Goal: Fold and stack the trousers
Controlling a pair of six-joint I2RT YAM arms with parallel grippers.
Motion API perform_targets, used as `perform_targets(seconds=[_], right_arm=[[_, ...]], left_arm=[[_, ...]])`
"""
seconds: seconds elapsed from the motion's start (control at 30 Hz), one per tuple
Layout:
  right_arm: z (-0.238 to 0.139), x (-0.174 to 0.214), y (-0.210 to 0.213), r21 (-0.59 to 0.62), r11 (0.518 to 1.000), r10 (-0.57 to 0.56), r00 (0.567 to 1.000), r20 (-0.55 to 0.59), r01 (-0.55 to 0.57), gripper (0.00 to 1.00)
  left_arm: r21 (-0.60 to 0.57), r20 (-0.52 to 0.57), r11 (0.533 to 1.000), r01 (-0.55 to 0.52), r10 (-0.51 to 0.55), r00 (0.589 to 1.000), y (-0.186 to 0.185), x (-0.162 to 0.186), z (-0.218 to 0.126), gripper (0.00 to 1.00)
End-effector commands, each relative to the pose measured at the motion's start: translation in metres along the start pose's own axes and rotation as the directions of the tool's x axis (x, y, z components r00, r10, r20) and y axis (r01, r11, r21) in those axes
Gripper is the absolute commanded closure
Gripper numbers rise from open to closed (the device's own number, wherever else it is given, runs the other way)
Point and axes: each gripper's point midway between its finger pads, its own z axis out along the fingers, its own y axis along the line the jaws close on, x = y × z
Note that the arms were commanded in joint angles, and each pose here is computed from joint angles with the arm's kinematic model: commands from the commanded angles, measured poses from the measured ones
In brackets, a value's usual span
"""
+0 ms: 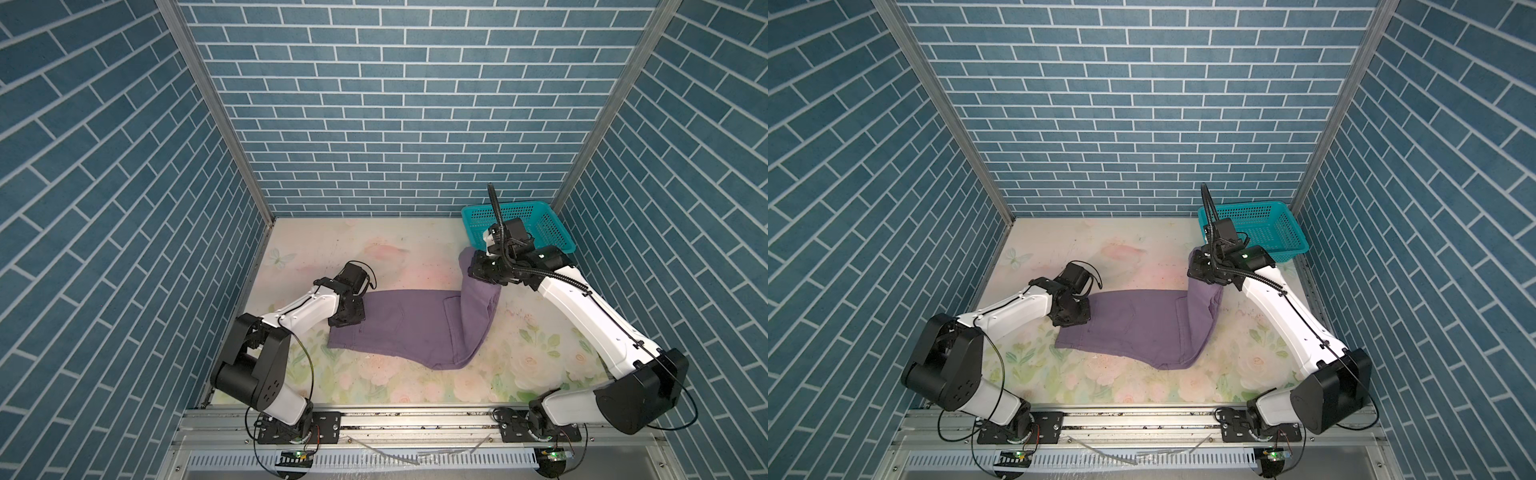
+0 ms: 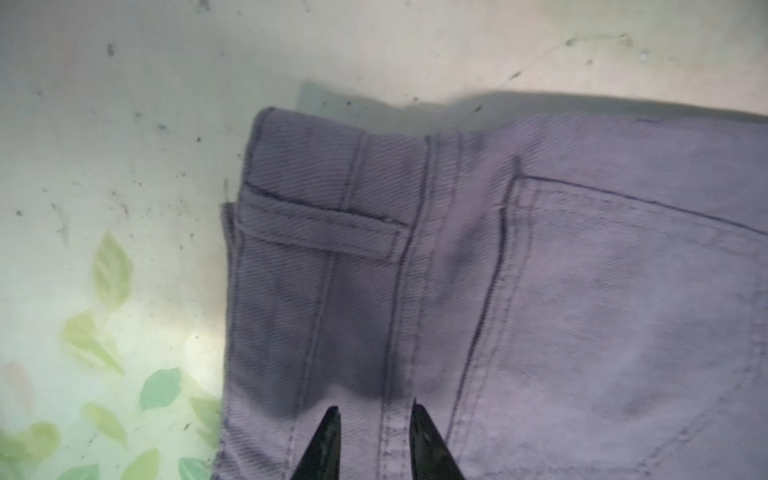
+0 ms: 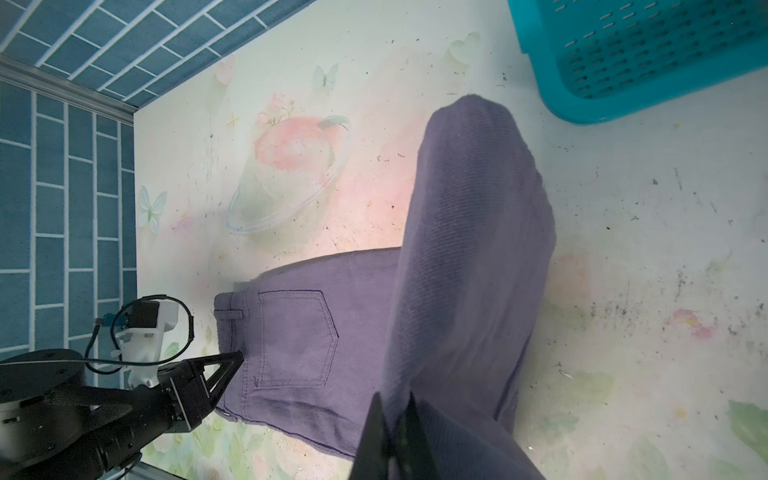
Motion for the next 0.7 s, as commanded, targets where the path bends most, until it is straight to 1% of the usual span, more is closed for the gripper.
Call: perform_targets(seconds=[0.0,0.1,0.27,0.3,0.53,0.67], right_arm=[[-0.012,-0.022,0.021,-0.044,0.999,0.007,0.997,0.079,-0.003,1.0],[-0.01,-0.023,0.023,-0.045,0.999,0.005,0.997,0.078,-0.002,1.0],[-0.011,-0.024,0.024,-0.049,0.999,0.002,0.997,0.082,0.002,1.0],[-0.012,-0.027,0.022,-0.032,0.999,0.001,0.995,0.096,0.002,1.0],[-0.02,-0.036,0.027,-0.037,0.999,-0.013,0.992,0.123,0.017,1.0],[-0.028,-0.041,0.025,-0.018,0.999,-0.027,0.989,0.144,0.03,1.0]], left_arm=[[-0.035,0.011,0.998,0.049,-0.049,0.999,0.019,0.0,-0.001,0.67],[-0.054,0.007,0.997,0.059,-0.059,0.998,0.026,0.002,0.004,0.64],[-0.055,-0.019,0.997,0.06,-0.061,0.998,0.027,0.008,0.017,0.63],[-0.049,-0.025,0.997,0.064,-0.065,0.998,0.025,0.01,0.02,0.63],[0.007,-0.06,0.996,0.093,-0.093,0.994,0.017,0.026,0.035,0.64],[0.022,-0.072,0.997,0.072,-0.07,0.995,0.004,0.038,0.039,0.65]])
